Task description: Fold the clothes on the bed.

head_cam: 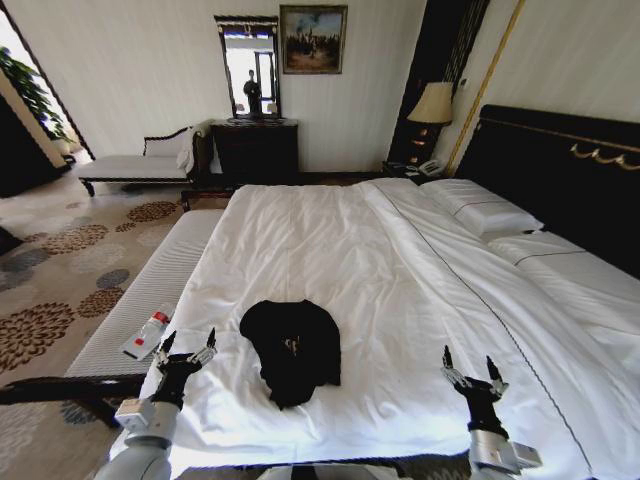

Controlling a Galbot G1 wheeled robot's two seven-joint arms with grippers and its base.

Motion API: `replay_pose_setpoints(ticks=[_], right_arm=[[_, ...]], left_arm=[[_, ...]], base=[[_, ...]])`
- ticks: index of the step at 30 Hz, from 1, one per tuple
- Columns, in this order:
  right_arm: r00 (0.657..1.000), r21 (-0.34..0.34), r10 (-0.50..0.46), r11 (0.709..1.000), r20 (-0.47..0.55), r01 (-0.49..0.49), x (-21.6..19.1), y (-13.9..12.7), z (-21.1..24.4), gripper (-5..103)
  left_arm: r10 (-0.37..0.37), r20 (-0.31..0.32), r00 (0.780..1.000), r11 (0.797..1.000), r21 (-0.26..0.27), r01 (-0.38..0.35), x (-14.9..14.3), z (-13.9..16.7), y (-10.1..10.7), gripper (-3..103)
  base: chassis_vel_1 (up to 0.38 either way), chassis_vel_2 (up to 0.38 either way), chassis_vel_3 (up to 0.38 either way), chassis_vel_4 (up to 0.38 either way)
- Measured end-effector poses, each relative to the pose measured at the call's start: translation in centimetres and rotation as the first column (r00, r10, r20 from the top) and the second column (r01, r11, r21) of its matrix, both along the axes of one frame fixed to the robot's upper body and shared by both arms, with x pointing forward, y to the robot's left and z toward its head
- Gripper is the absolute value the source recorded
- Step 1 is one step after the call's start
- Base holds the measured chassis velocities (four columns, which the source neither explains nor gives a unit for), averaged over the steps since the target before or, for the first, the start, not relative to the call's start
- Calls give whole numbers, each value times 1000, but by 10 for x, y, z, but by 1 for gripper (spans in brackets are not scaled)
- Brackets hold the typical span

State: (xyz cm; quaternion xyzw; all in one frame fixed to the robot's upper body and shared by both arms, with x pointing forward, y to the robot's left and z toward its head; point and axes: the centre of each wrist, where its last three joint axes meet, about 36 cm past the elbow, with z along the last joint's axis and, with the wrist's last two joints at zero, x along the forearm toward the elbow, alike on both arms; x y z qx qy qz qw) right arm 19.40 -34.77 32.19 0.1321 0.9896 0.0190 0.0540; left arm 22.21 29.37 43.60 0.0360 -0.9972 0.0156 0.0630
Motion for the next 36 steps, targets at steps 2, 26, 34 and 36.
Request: replay_pose_setpoints(ticks=[2,26,34,36], right_arm=[[1000,2,6,1000,-7,-6,0,0,1,100],[882,172,347,936,-318,-307,87,14,75,100],[795,276,502,861,-340,-427,140,10,79,100],[738,340,572,816,-359,-467,155,9,71,100]], left_arm=[[2,-11,1000,1000,-3,-2,0,-3,1,100],[-30,-132,991,995,-94,17,-7,-36,-11,100],[-70,-133,989,992,-118,54,-5,-39,-19,100],[-78,-140,987,992,-114,62,-4,-40,-20,100]], base=[[0,0,0,0],[0,0,0,0],[0,0,0,0],[0,0,0,0]])
